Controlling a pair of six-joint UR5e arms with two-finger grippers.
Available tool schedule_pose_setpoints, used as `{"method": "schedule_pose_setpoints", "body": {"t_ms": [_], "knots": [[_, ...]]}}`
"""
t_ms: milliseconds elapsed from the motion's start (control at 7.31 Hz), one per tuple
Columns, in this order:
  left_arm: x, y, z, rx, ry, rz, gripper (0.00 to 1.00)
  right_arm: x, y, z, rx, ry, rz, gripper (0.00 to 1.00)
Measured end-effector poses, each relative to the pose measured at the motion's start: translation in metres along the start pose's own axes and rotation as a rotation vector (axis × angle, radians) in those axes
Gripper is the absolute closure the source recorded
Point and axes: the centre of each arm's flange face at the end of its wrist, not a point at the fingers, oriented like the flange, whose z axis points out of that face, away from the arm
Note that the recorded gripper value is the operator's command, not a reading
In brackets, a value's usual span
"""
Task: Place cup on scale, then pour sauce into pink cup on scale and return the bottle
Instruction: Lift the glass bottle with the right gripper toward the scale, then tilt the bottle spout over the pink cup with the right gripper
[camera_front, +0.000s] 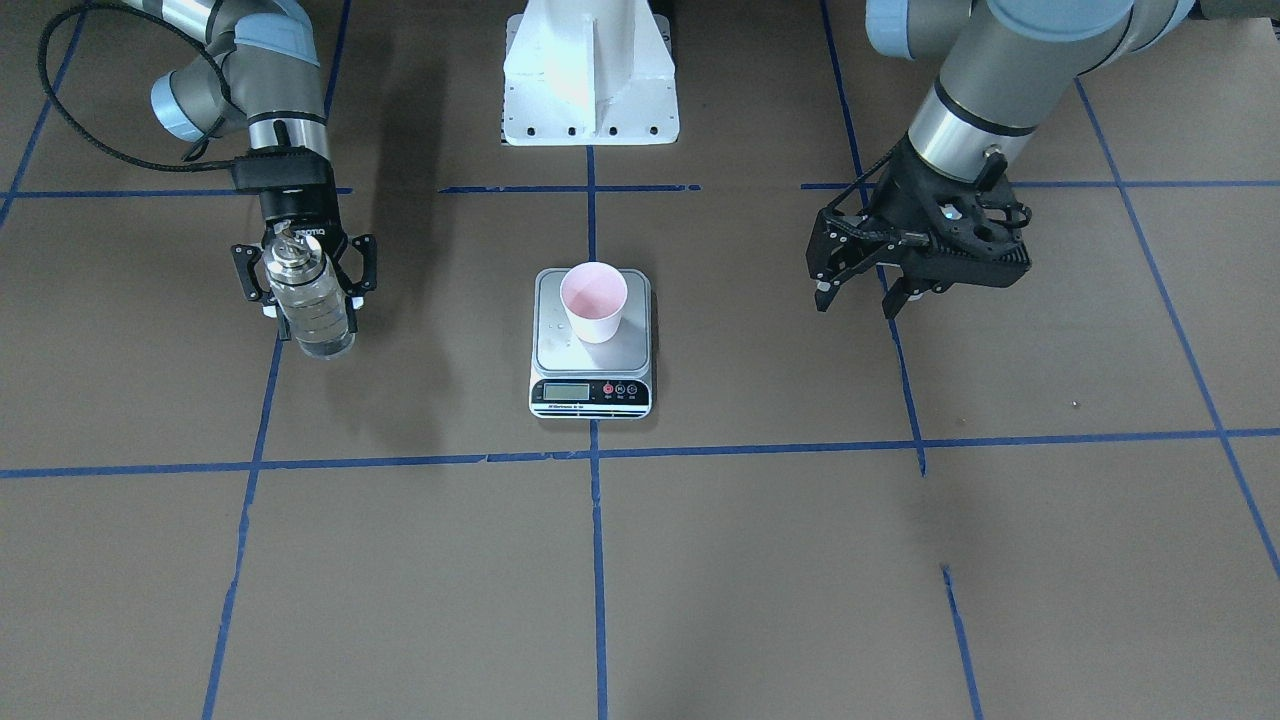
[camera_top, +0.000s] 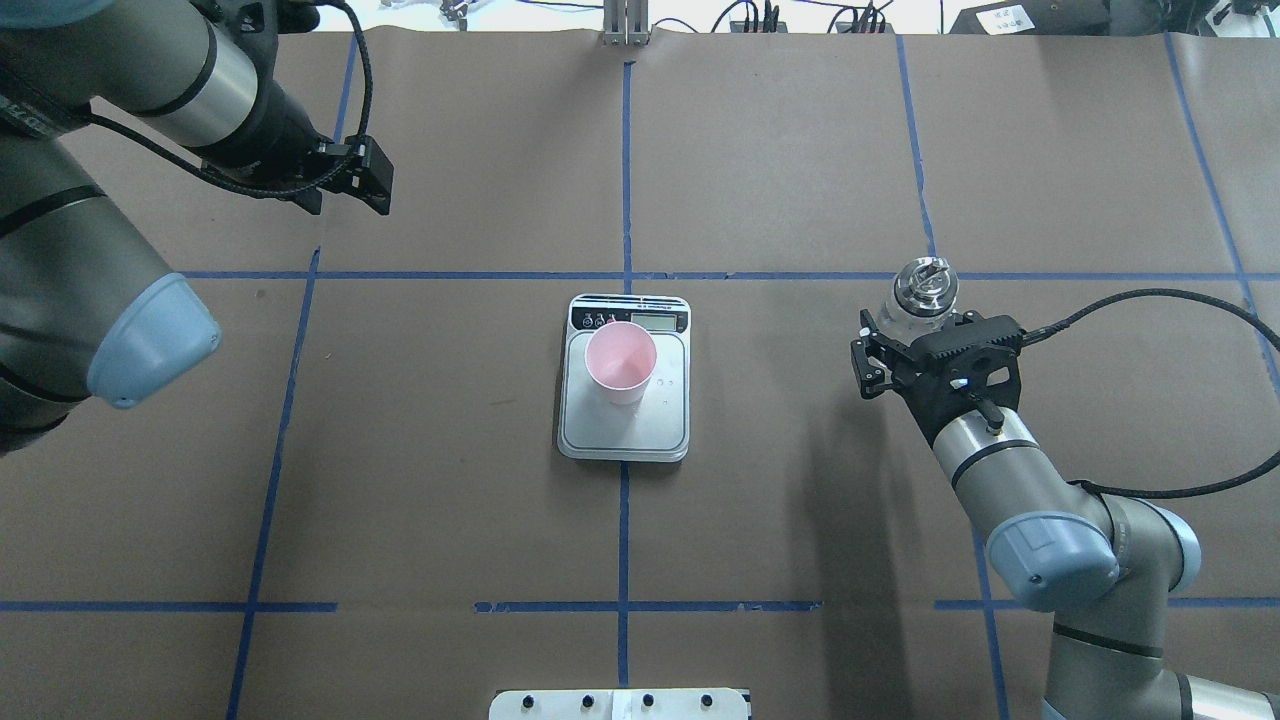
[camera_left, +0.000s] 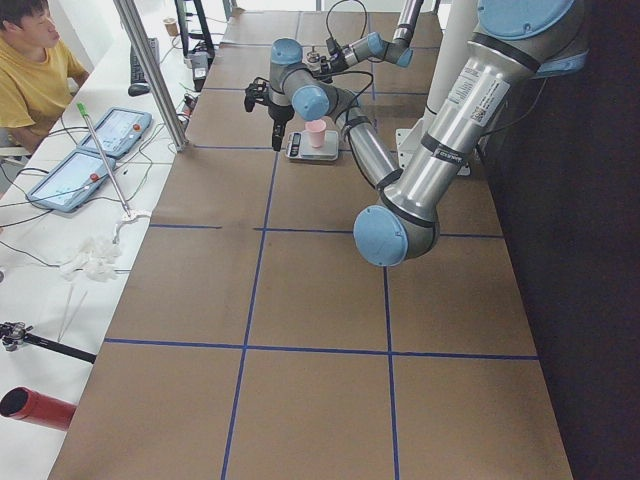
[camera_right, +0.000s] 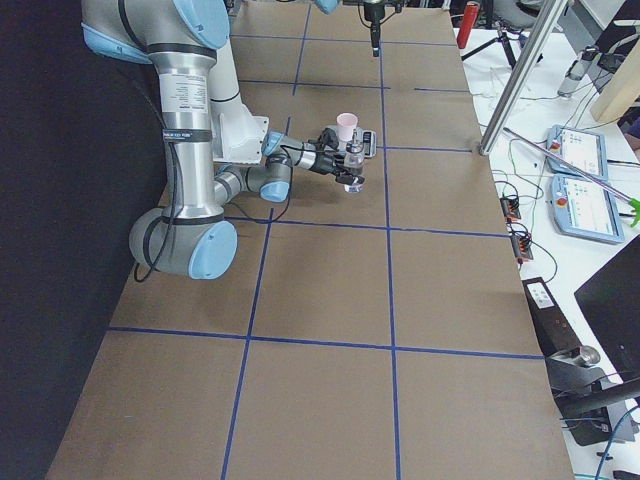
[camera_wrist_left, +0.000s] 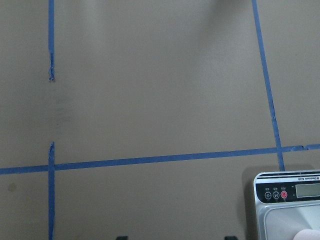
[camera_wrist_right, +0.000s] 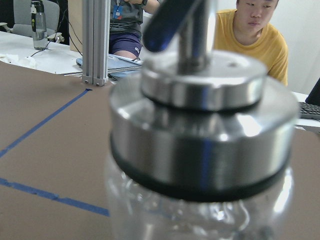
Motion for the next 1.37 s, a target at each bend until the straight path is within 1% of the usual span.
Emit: {"method": "schedule_pose_setpoints", "body": {"t_ms": [137, 274, 547, 684, 957, 1094, 1368], "knots": [[-0.001, 0.0, -0.003, 0.005, 0.002, 0.004, 0.29, -0.004, -0.001, 0.001, 0.0, 0.015, -0.111, 1.0], [-0.003, -0.001, -0.008, 0.013, 0.005, 0.008, 0.29, -0.015, -0.004, 0.004, -0.024, 0.039, -0.199, 1.0], [-0.02, 0.004, -0.021, 0.031, 0.003, 0.013, 0.3, -0.057, -0.032, 0.01, -0.107, 0.11, -0.348, 1.0], [-0.031, 0.003, -0.028, 0.042, -0.003, 0.025, 0.3, -0.078, -0.046, 0.013, -0.146, 0.138, -0.403, 1.0], [-0.057, -0.003, -0.04, 0.046, -0.011, 0.068, 0.3, -0.112, -0.061, 0.012, -0.208, 0.176, -0.494, 1.0], [-0.072, -0.004, -0.044, 0.042, -0.016, 0.087, 0.3, -0.126, -0.067, 0.01, -0.237, 0.193, -0.54, 1.0], [-0.095, -0.006, -0.046, 0.04, -0.035, 0.117, 0.3, -0.144, -0.064, 0.005, -0.289, 0.225, -0.642, 1.0]]}}
